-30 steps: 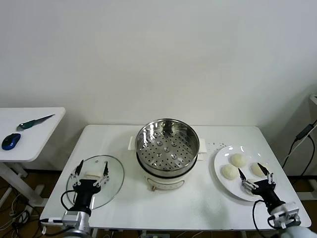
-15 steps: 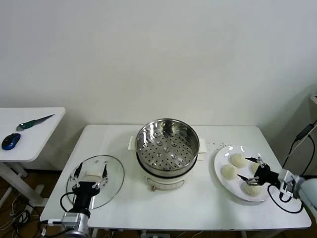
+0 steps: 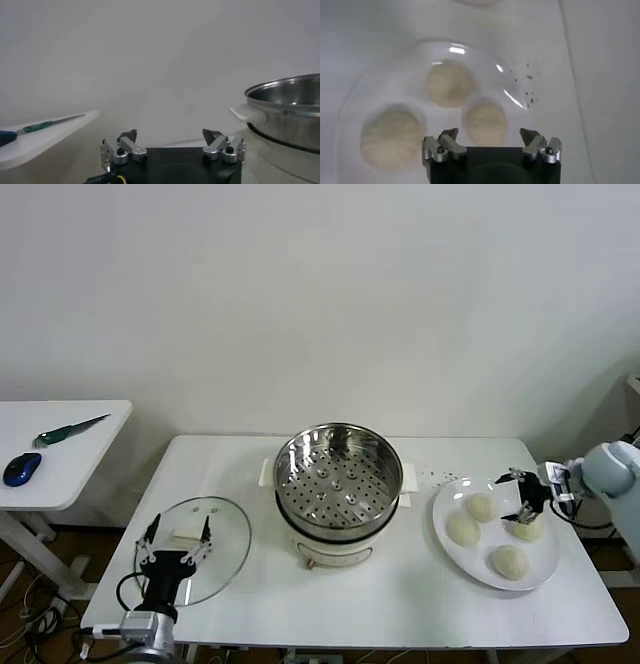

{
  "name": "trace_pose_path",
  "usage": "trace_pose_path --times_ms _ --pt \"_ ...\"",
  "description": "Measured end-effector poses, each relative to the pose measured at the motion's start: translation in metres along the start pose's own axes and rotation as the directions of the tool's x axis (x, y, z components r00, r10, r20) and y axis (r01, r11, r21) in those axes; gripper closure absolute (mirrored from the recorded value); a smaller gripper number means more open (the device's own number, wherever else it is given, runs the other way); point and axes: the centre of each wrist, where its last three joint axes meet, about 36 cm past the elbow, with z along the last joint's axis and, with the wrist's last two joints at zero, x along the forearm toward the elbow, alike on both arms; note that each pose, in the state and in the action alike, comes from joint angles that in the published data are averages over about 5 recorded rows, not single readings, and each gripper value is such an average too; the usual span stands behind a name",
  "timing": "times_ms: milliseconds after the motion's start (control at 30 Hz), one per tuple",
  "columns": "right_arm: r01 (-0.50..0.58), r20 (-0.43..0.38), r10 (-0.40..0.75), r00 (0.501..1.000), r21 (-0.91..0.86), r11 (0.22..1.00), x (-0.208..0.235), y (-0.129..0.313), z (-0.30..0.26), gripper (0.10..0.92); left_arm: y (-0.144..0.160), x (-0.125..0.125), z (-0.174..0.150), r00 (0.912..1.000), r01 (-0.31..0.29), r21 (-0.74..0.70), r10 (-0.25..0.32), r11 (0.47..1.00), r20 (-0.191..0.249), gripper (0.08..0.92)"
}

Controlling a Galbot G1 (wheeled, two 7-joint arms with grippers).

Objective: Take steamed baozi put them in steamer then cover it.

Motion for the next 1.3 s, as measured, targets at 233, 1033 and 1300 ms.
trace_pose_path --times_ms 233,1033,1300 --pt "0.094 -0.065 -0.091 0.994 0.038 0.995 -0.023 -0.024 -0.017 0.2 0.008 0.001 0.003 0.9997 0.019 -0.006 -0.019 1.0 -0.011 0.177" --pt "0.21 -0.14 -0.198 0.97 0.078 0.975 -0.074 -0.042 -0.044 0.262 0.018 -0.002 0.01 0.9984 0.047 -0.021 -0.048 0.999 -0.031 0.177" --pt "0.208 -0.141 -0.195 0.971 0.081 0.975 -0.072 -0.049 -0.046 0.336 0.02 -0.003 0.01 0.9982 0.05 -0.026 -0.05 0.998 -0.032 0.177"
